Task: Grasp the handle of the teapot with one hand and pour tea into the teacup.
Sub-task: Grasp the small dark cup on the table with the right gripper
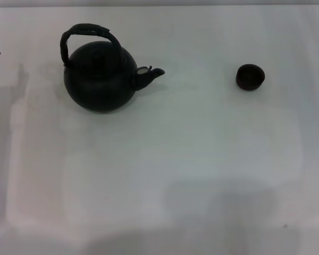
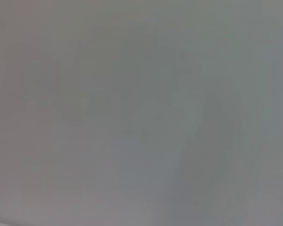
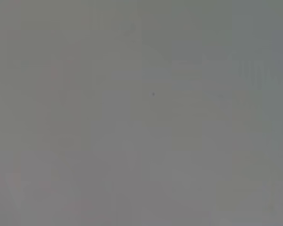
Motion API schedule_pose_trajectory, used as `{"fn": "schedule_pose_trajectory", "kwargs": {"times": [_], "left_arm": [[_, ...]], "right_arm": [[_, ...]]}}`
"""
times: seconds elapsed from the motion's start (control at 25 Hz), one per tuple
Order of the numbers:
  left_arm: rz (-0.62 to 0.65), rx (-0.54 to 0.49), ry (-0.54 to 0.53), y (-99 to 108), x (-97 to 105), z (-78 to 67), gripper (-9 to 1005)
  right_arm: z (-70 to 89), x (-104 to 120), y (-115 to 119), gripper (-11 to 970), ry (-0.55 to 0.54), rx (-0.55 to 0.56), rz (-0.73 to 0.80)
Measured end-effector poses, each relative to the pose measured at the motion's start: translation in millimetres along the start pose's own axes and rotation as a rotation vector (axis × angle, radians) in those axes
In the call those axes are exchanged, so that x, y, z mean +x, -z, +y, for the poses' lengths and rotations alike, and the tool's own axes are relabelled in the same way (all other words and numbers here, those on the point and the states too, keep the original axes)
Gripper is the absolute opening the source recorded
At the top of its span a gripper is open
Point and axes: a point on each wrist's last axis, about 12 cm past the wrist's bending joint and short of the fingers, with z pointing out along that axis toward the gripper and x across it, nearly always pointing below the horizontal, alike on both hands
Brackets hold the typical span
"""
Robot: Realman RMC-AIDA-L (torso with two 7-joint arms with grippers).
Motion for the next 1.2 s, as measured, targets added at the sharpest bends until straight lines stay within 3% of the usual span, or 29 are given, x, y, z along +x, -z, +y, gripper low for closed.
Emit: {"fn": "schedule_pose_trajectory", "kwargs": {"times": [0.76, 1.0, 1.2], "left_arm": [[-0.047, 0.0, -0.002, 2.5, -5.2, 2.3, 887], [-0.05, -0.005, 0.004, 2.3, -5.4, 2.0, 888], [-0.053, -0.005, 0.006, 1.5, -5.7, 1.1, 888]], "right_arm": [[-1.8, -2.6, 0.7, 844, -0.042, -0.006, -0.019], [4.4, -18.3, -12.3, 844, -0.083, -0.104, -0.04], [12.5, -30.1, -25.4, 843, -0.055, -0.157, -0.039]]}}
